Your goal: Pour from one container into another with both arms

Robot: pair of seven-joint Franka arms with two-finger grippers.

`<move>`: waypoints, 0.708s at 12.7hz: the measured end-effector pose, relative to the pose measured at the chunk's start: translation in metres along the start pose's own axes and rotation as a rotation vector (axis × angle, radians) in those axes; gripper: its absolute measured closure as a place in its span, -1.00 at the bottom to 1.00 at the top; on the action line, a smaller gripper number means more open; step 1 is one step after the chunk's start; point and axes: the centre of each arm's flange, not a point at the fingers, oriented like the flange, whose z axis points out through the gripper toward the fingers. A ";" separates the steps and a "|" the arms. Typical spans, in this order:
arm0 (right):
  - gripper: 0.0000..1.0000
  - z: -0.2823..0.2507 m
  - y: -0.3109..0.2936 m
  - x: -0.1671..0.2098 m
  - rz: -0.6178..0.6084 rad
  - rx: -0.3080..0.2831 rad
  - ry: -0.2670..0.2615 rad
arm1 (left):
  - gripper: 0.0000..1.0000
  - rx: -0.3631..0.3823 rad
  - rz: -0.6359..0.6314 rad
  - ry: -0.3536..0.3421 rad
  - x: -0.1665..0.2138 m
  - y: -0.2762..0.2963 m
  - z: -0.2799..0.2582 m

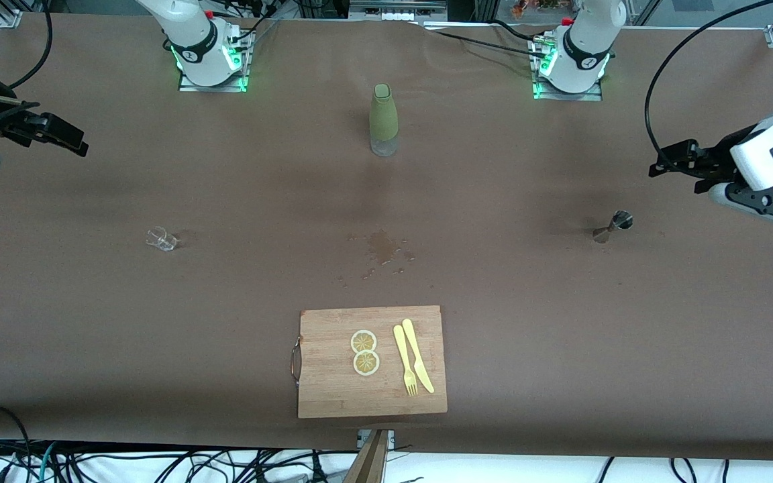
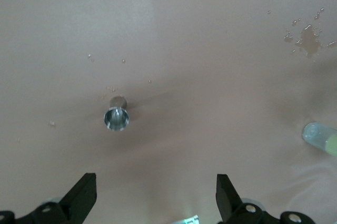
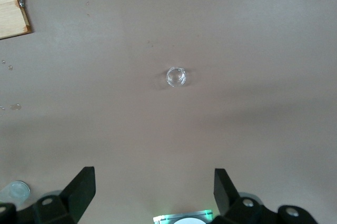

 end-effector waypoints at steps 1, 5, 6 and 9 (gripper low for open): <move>-1.00 0.000 0.000 0.000 0.000 0.000 0.000 | -1.00 0.023 -0.022 -0.013 -0.002 0.010 -0.009; -1.00 0.000 0.000 0.000 0.000 0.000 0.000 | -1.00 0.079 -0.071 -0.036 -0.004 0.043 -0.025; -1.00 0.000 0.000 0.000 -0.001 0.000 0.000 | -1.00 0.101 -0.083 -0.043 -0.005 0.048 -0.028; -1.00 0.000 0.000 0.000 -0.002 0.000 0.000 | -1.00 0.126 -0.112 -0.060 -0.011 0.053 -0.037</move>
